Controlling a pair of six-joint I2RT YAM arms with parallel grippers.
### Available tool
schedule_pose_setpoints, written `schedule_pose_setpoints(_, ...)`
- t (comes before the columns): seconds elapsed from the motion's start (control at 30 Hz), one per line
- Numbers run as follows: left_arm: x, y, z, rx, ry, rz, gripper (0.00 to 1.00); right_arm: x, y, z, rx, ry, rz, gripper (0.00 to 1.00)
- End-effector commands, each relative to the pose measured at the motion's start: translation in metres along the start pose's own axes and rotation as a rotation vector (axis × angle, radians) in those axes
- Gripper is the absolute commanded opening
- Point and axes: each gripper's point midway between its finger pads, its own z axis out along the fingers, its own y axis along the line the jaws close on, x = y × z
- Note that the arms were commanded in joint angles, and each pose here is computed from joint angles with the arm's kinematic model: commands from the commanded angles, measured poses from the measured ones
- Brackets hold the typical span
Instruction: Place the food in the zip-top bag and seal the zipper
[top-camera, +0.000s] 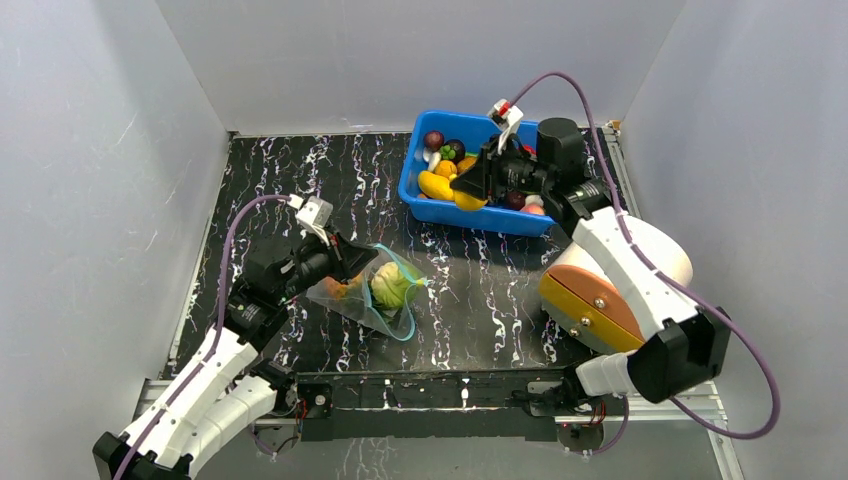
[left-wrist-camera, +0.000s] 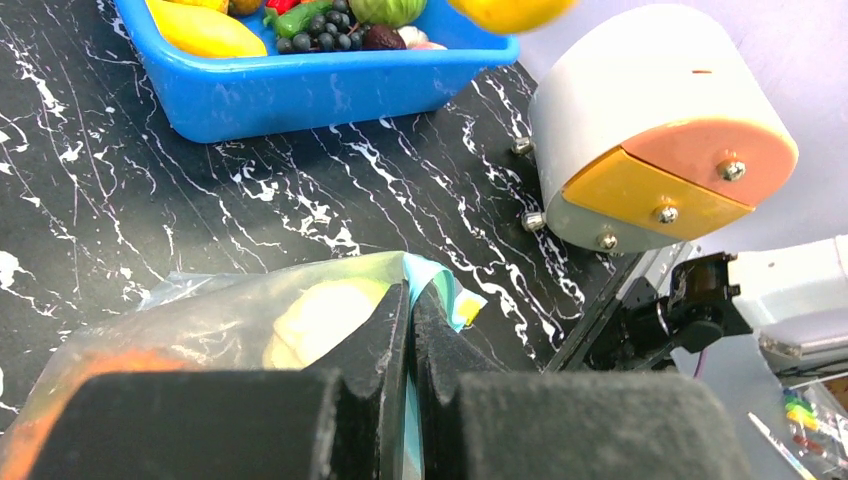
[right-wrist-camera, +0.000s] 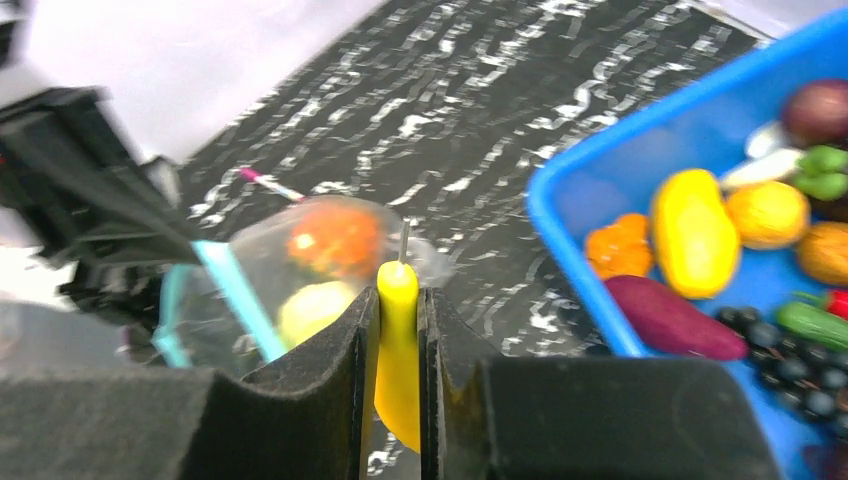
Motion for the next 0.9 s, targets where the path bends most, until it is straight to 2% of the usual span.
schedule_pose_setpoints(0.0,-0.042,-0.017,0.003,0.038,-0.118,-0.019,0.00,-0.028,0.064,-0.023,-0.226,-0.100,-0.008,0.00)
schedule_pose_setpoints(0.27,-0.047,0.000,0.010,-0.059,-0.131,-0.061,0.00,-0.032,0.139,-0.049,-0.495,-0.170,0.029,0.00)
schedule_pose_setpoints(0.47,-0.034,0.007,0.005,-0.096,-0.083,-0.069,0.00,-0.011,0.168,-0.044,-0.604,-0.106,0.013,0.00)
schedule_pose_setpoints(0.63,-0.022,0.009,-0.002,-0.118,-0.038,-0.076,0.00,0.008,0.214,-0.040,-0.764,-0.063,0.001,0.00)
schedule_pose_setpoints(0.77,-0.016,0.007,-0.004,-0.105,-0.017,-0.094,0.00,0.021,0.246,-0.036,-0.880,-0.063,-0.019,0.00)
schedule_pose_setpoints(0.87,-0.013,0.004,-0.005,-0.090,-0.016,-0.110,0.00,0.029,0.256,-0.027,-0.901,-0.071,-0.034,0.00)
